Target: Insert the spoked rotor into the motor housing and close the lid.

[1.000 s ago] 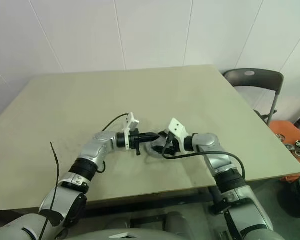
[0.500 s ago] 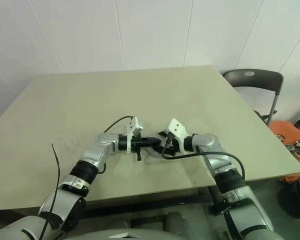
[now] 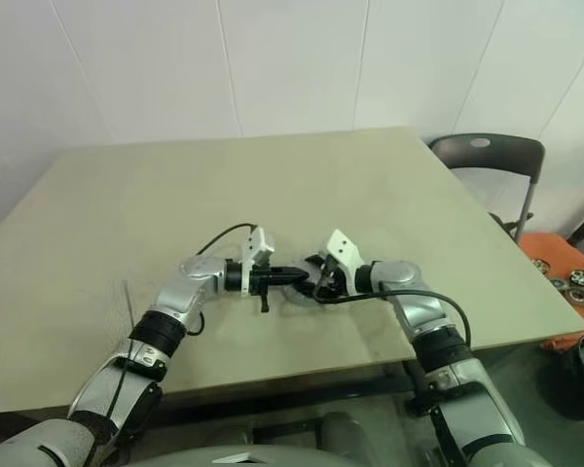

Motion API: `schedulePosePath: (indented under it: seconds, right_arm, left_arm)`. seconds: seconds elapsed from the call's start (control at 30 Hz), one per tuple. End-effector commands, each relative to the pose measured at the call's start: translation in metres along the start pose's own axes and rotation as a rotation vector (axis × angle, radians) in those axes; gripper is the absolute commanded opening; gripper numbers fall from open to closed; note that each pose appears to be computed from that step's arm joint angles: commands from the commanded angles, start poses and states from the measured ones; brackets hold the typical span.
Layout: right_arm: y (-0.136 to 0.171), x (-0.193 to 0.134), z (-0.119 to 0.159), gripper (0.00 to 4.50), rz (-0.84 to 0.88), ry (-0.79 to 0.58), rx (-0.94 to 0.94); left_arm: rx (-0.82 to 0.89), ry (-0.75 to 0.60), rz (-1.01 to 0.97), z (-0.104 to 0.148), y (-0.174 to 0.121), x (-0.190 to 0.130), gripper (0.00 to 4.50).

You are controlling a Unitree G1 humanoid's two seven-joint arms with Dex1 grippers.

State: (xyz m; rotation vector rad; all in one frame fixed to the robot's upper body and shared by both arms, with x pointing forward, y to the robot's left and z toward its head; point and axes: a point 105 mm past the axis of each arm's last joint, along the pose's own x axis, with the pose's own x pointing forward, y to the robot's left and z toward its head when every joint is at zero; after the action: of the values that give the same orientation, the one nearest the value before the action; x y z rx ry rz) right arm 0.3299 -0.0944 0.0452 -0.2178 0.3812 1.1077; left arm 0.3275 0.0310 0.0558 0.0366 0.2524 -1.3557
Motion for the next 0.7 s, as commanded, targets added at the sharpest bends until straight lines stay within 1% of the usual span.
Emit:
schedulePosePath:
  seconds: [0.03, 0.23, 0.7]
  right_arm:
    - [-0.0070, -0.0077, -0.0591, 3.23, -0.082, 0.178, 0.167]
    - [-0.0072, -0.0085, -0.0648, 3.23, -0.088, 0.191, 0.187]
    - [-0.0064, -0.0103, -0.0632, 3.23, -0.083, 0.209, 0.120]
  left_arm:
    - [0.068, -0.046, 0.001, 0.0208, 0.0020, -0.0007, 0.03]
    - [0.071, -0.055, 0.001, 0.0228, 0.0011, 0.0009, 0.03]
    - [0.074, -0.065, -0.003, 0.0249, 0.0005, 0.0035, 0.03]
